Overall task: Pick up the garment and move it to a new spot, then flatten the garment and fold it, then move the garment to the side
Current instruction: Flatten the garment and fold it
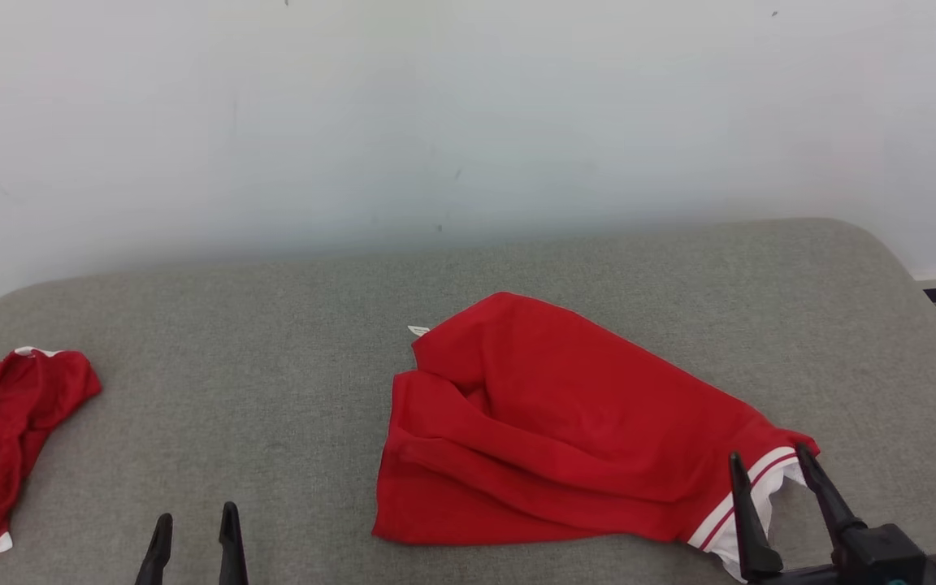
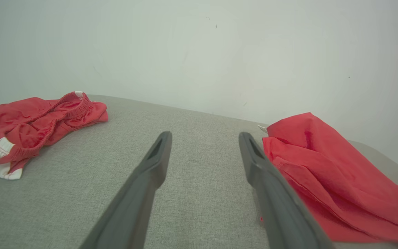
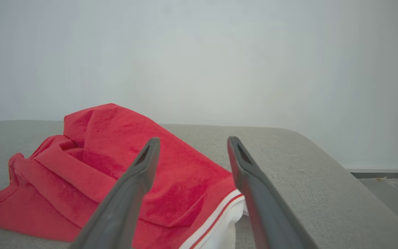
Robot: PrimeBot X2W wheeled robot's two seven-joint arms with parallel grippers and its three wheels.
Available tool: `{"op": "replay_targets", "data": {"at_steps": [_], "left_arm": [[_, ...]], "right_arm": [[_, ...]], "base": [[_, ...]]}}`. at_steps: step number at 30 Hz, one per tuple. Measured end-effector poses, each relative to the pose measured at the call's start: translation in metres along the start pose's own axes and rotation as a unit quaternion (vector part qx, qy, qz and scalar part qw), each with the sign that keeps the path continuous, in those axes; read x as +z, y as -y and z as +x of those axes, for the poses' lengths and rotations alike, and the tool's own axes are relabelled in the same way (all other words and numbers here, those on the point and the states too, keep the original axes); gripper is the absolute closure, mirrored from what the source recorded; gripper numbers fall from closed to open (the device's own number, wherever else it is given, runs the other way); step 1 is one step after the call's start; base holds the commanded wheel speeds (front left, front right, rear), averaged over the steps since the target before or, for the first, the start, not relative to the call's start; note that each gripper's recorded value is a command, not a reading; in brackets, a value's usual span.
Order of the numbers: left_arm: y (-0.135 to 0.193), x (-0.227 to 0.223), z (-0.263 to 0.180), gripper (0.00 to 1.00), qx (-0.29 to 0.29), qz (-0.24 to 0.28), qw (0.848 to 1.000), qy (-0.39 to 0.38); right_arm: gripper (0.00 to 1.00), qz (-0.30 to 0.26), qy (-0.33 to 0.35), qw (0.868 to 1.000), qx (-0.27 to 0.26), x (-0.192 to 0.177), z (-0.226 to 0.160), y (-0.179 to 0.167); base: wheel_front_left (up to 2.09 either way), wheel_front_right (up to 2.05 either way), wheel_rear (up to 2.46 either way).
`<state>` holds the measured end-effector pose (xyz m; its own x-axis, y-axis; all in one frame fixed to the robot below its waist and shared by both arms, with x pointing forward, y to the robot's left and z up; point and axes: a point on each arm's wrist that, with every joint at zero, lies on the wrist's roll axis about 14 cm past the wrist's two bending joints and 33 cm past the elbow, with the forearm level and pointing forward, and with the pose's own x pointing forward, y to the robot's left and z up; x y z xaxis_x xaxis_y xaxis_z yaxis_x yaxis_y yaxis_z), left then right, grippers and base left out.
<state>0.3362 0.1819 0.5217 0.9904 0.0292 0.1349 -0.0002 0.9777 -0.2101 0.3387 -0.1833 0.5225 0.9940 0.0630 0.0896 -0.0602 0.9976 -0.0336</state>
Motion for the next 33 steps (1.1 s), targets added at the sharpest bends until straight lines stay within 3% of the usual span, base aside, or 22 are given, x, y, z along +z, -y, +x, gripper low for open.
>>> {"op": "replay_targets", "data": {"at_steps": [12,21,27,33], "left_arm": [[0.02,-0.013,-0.001,0.0,-0.035,0.001,0.999,-0.021],[0.069,-0.035,0.05,0.0,-0.114,-0.006,0.991,-0.075],[0.093,-0.058,0.088,0.0,-0.137,-0.027,0.977,-0.16],[0.115,-0.089,0.115,0.0,-0.158,-0.022,0.954,-0.255]], "right_arm": [[0.0,0.017,0.001,1.0,0.005,-0.004,-0.01,-0.007],[0.0,0.028,-0.009,1.0,-0.012,-0.009,-0.014,0.002],[0.0,0.032,-0.016,0.999,-0.029,-0.012,-0.017,0.012],[0.0,0.03,-0.025,0.998,-0.056,-0.017,-0.022,0.027]], "base": [[0.0,0.0,0.0],[0.0,0.0,0.0],[0.0,0.0,0.0],[0.0,0.0,0.0]]}}
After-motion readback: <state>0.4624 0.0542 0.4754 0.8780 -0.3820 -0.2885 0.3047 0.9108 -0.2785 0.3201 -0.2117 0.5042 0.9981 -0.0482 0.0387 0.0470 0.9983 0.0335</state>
